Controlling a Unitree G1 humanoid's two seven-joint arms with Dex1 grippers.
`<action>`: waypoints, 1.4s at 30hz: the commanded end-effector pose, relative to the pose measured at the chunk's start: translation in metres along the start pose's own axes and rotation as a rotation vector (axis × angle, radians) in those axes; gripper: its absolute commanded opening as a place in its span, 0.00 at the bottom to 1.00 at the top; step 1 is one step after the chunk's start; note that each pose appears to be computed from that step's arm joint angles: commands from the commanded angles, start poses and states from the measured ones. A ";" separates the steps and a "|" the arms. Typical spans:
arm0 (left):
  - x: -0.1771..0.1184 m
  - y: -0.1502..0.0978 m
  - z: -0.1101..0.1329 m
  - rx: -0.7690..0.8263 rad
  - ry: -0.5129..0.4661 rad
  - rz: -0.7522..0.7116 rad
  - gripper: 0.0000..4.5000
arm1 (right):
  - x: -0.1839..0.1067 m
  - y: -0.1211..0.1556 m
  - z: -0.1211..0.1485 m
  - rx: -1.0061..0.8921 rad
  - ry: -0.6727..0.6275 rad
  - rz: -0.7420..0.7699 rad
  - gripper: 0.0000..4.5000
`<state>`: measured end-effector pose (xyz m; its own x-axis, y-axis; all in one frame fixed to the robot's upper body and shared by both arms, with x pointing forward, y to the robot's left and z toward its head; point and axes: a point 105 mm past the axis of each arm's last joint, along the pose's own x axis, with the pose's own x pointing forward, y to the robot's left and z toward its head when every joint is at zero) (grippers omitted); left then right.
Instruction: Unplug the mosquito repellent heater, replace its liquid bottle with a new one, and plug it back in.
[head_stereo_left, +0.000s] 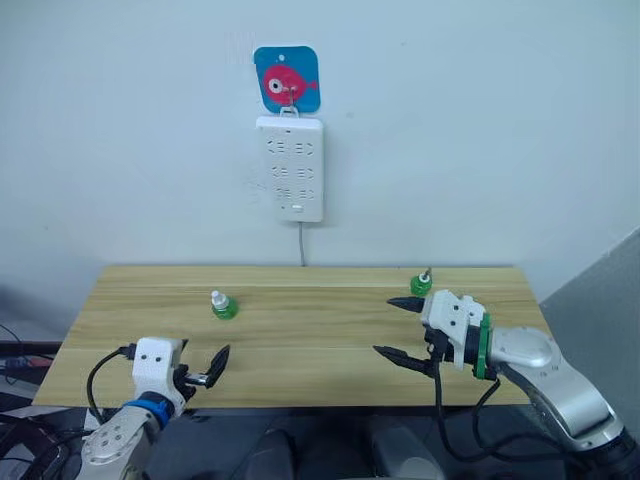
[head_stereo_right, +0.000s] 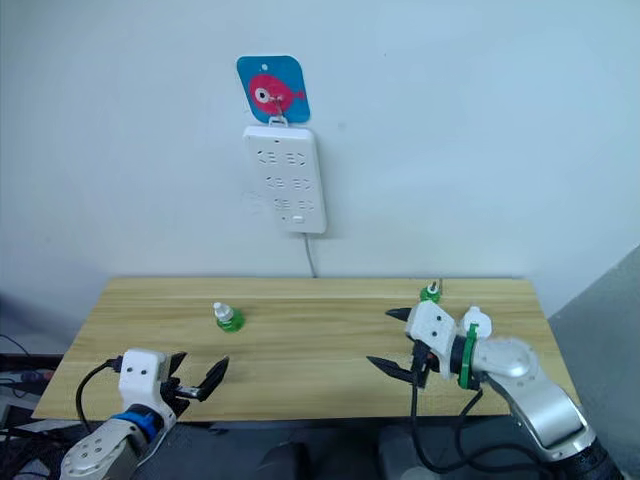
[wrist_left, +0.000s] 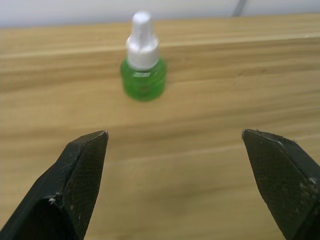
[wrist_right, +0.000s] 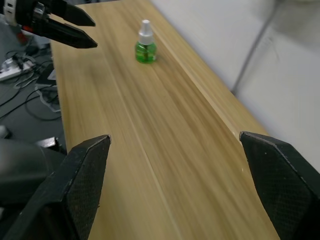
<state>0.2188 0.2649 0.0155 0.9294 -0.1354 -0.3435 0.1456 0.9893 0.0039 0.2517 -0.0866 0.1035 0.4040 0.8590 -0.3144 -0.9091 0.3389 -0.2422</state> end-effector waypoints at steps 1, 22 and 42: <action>-0.002 0.002 0.007 -0.021 -0.061 0.005 1.00 | 0.003 0.002 0.012 -0.023 -0.001 0.042 0.96; 0.083 0.024 0.011 0.106 -0.036 -0.086 1.00 | 0.019 0.008 0.035 0.035 0.081 0.027 0.96; 0.113 0.014 0.022 0.167 -0.067 -0.134 0.96 | 0.013 0.026 0.035 0.080 0.105 0.047 0.97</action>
<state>0.3312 0.2637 -0.0060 0.9138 -0.2684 -0.3049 0.3113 0.9449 0.1011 0.2354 -0.0556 0.1142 0.3708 0.8108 -0.4529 -0.9270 0.3527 -0.1275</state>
